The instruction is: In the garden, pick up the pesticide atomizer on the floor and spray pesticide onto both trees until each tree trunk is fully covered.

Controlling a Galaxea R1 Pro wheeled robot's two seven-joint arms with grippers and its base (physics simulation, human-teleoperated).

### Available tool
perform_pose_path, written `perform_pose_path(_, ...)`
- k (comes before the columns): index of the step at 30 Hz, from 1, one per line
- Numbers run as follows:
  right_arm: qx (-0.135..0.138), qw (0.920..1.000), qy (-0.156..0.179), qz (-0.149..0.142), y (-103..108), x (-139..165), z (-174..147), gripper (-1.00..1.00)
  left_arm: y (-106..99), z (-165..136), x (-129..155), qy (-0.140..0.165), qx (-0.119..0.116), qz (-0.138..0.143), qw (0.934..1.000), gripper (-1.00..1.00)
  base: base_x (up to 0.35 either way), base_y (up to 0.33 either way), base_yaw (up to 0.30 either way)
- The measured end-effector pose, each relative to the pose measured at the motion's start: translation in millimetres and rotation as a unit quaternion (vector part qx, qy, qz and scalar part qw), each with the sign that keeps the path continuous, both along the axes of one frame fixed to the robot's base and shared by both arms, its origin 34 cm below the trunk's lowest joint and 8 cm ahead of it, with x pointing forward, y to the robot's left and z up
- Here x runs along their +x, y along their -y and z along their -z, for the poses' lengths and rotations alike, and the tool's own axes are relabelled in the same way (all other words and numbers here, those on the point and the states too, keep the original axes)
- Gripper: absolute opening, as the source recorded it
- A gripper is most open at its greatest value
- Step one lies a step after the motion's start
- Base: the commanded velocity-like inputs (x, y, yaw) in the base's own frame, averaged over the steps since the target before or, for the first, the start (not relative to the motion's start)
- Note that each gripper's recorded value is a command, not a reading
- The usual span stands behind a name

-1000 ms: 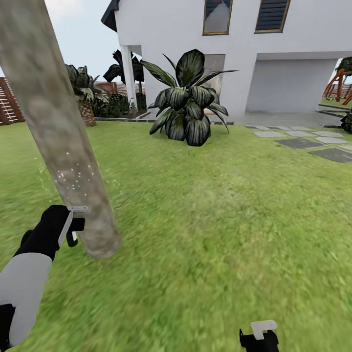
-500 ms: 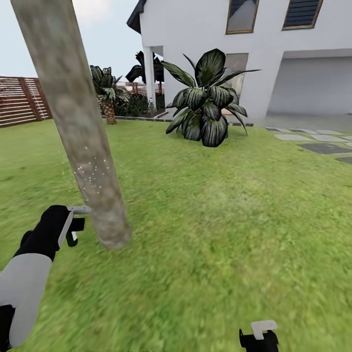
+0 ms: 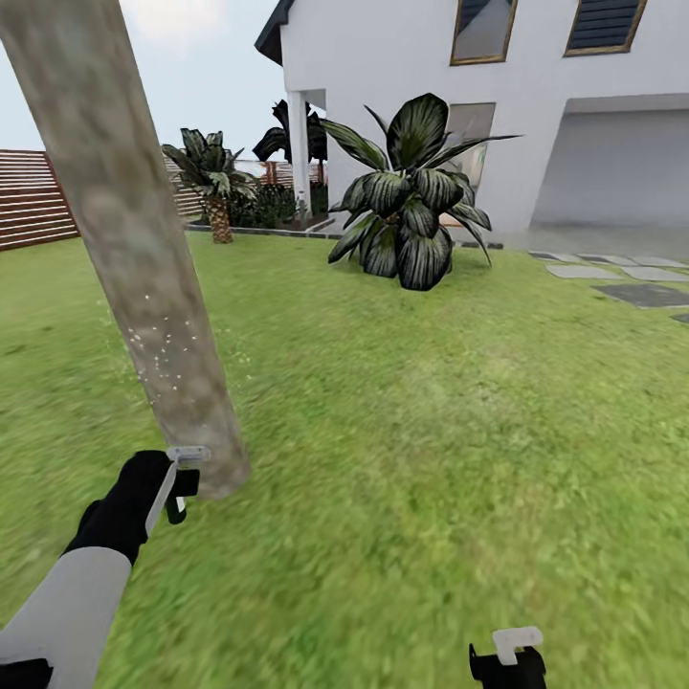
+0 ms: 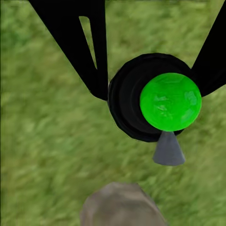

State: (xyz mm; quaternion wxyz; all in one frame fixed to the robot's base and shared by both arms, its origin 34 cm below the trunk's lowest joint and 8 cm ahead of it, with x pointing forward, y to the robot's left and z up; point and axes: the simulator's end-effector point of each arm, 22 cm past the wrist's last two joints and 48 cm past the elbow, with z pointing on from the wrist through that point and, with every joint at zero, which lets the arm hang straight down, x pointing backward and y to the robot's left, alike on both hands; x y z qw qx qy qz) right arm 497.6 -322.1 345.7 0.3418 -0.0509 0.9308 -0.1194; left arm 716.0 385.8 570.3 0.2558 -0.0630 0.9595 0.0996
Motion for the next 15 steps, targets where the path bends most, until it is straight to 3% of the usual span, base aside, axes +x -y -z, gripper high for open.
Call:
perform_pose_path(5, 0.000, 1.0000, 0.000, 0.000, 0.0, 0.3, -0.1, 1.00, 3.1, 8.1, -6.9, -0.008, 0.005, 0.000, 1.0000, -1.00, 0.213, -0.204, 0.239)
perform_pose_path(10, -0.001, 1.0000, 0.000, 0.000, 0.0, 0.6, -0.1, 1.00, 6.1, 14.6, -11.8, -0.012, 0.003, 0.002, 0.9999, -1.00, 0.043, -0.268, 0.259)
perform_pose_path(15, -0.001, 1.0000, 0.000, 0.000, 0.2, 0.2, 0.0, 1.00, 6.5, 10.1, -2.9, 0.011, 0.007, 0.005, 0.9999, -1.00, 0.140, -0.260, 0.034)
